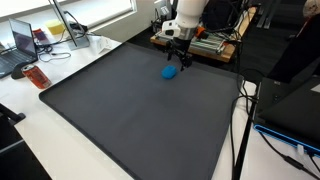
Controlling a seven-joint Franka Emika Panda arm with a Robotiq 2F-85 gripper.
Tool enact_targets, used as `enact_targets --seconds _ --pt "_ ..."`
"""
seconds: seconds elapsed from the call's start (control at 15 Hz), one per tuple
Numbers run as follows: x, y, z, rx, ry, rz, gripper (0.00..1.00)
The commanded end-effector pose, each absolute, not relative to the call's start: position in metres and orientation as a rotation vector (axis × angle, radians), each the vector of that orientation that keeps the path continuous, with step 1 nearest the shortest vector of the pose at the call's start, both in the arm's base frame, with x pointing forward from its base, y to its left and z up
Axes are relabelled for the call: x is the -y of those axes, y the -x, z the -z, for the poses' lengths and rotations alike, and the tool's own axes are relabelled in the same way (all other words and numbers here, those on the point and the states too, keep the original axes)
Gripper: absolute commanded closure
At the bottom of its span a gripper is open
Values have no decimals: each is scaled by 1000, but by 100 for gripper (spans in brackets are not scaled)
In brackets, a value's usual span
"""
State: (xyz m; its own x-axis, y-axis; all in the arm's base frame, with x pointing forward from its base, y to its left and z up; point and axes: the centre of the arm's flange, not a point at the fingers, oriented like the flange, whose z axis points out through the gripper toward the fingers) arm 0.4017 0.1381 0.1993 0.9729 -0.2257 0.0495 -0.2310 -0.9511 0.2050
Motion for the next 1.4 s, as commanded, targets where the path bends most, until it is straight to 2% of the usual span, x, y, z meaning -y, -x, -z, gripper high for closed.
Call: enact_targets --seconds 0.0,0.47,1.33 --pt "-144 -419 -202 344 -2891 24 0" --pt "-118 -430 -231 333 -3021 226 0" --pt "-38 -481 -265 302 -3280 318 0"
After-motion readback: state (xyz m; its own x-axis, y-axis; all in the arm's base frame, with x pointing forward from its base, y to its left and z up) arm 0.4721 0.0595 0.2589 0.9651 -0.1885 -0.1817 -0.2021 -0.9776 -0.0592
